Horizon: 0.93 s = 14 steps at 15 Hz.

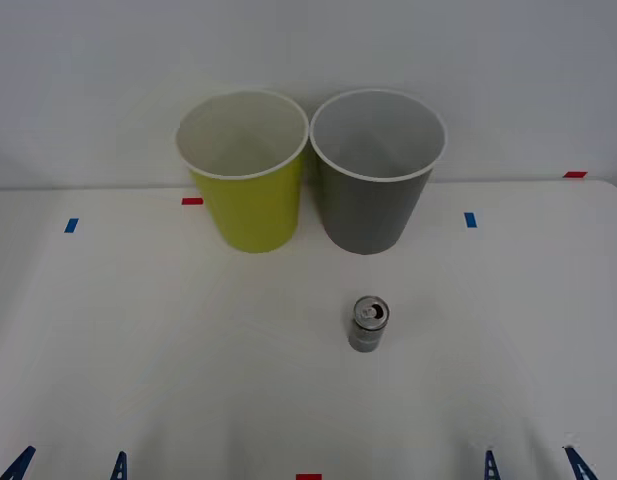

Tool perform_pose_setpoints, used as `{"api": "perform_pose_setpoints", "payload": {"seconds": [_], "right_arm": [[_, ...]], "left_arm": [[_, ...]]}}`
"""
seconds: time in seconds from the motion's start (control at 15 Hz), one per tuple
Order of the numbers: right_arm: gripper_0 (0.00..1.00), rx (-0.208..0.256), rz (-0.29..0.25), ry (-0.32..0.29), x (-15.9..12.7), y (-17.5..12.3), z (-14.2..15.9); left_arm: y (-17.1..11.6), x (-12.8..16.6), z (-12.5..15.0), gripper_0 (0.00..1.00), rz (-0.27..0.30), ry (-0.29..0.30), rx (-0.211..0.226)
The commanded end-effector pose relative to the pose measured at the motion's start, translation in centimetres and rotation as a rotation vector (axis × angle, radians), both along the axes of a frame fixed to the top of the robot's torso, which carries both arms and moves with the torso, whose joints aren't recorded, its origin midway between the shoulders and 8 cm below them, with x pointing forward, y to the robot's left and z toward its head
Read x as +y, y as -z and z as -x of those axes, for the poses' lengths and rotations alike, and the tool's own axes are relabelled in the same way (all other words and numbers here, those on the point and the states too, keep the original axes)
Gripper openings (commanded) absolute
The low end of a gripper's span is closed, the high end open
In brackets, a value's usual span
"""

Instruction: Put cans in the gray bin and PET bottles in the light green bin.

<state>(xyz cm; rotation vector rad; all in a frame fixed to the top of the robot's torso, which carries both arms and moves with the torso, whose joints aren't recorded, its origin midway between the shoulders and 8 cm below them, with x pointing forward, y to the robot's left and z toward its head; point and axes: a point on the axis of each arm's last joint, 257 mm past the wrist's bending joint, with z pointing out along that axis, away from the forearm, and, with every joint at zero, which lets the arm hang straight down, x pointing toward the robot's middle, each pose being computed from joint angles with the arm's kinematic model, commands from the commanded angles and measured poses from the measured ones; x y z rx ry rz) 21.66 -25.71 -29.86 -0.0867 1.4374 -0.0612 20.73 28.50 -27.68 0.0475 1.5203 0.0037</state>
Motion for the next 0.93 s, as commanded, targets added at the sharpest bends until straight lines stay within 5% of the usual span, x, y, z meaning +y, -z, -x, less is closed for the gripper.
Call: {"api": "perform_pose_setpoints", "payload": {"seconds": [0.07,0.47,0.93], "right_arm": [[1.0,-0.017,0.017,-0.083,1.0,-0.5,0.5],[1.0,-0.047,-0.015,-0.212,5.7,-1.0,-1.7],[1.0,-0.048,-0.028,-0.246,10.4,-1.2,-7.8]], "left_arm": [[0.0,0.0,0.0,1.0,0.0,0.0,0.0],[0.0,0.0,0.0,1.0,0.0,0.0,0.0],[0.0,0.0,0.0,1.0,0.0,0.0,0.0]]}}
